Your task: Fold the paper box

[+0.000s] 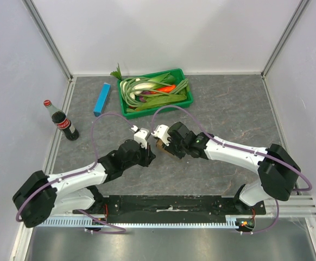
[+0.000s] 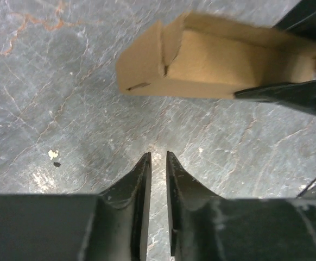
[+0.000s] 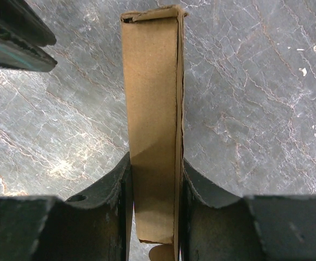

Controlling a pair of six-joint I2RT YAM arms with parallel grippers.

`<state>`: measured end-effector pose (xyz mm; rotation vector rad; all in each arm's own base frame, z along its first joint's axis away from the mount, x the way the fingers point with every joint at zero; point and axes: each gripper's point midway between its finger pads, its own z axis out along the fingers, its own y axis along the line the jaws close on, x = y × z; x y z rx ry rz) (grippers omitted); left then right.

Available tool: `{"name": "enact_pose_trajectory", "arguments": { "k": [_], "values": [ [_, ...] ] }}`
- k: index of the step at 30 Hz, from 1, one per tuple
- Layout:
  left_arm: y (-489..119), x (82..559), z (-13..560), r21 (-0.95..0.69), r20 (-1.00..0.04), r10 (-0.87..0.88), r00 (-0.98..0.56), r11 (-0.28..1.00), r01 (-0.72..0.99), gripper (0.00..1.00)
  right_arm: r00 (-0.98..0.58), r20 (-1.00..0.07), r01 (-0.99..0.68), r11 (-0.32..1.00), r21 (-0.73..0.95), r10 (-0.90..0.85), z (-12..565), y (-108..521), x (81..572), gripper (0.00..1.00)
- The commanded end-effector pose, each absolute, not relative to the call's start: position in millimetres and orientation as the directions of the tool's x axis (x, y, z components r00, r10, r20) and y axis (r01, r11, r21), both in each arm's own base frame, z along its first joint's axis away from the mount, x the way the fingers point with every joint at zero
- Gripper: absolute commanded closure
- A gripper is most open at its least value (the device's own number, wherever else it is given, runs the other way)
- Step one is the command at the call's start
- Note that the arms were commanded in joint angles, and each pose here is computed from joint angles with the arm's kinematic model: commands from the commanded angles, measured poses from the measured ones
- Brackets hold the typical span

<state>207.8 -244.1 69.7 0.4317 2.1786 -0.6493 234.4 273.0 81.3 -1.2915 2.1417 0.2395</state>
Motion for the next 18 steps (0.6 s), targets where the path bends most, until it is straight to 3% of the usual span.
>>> {"name": "enact_pose_trajectory", "arguments": {
  "k": [1, 2, 3, 4, 6, 7, 10, 13, 18],
  "values": [
    [-253.2, 214.8, 115.5, -0.365, -0.845, -0.035, -0.533, 0.766, 0.529, 0.57, -0.294, -0.605, -0.872, 0.467, -0.148, -0.74, 78.7, 283.4, 233.8, 0.75],
    [-251.3, 216.6, 119.2, -0.377, -0.846, -0.058, -0.531, 0.767, 0.518, 0.49, -0.298, -0.602, -0.872, 0.467, -0.144, -0.741, 77.8, 283.5, 233.7, 0.75],
    [-252.6, 218.2, 125.0, -0.389, -0.85, -0.076, -0.521, 0.758, 0.524, 0.24, -0.296, -0.603, -0.876, 0.462, -0.138, -0.74, 78.1, 284.8, 232.4, 0.75],
    [-252.3, 220.0, 129.2, -0.398, -0.851, -0.09, -0.518, 0.755, 0.522, 0.17, -0.298, -0.599, -0.876, 0.462, -0.137, -0.743, 77.1, 284.3, 231.9, 0.76],
    [-252.9, 226.2, 137.5, -0.425, -0.847, -0.124, -0.517, 0.742, 0.518, 0.19, -0.301, -0.599, -0.884, 0.453, -0.117, -0.742, 76.1, 286.5, 229.3, 0.76],
    [-256.5, 234.6, 149.4, -0.447, -0.852, -0.165, -0.496, 0.723, 0.527, 0.35, -0.305, -0.596, -0.888, 0.448, -0.104, -0.743, 75.2, 288.2, 227.6, 0.76],
    [-259.9, 247.4, 149.6, -0.41, -0.865, -0.136, -0.484, 0.747, 0.523, 0.55, -0.308, -0.6, -0.889, 0.448, -0.096, -0.739, 77.0, 290.4, 227.4, 0.76],
    [-262.2, 254.7, 148.8, -0.377, -0.879, -0.112, -0.464, 0.759, 0.53, 0.62, -0.309, -0.604, -0.892, 0.444, -0.084, -0.735, 78.3, 292.8, 226.0, 0.76],
    [-264.9, 259.7, 153.6, -0.363, -0.891, -0.112, -0.439, 0.759, 0.541, 0.61, -0.311, -0.6, -0.892, 0.444, -0.083, -0.737, 77.4, 292.5, 225.8, 0.76]
  ]
}}
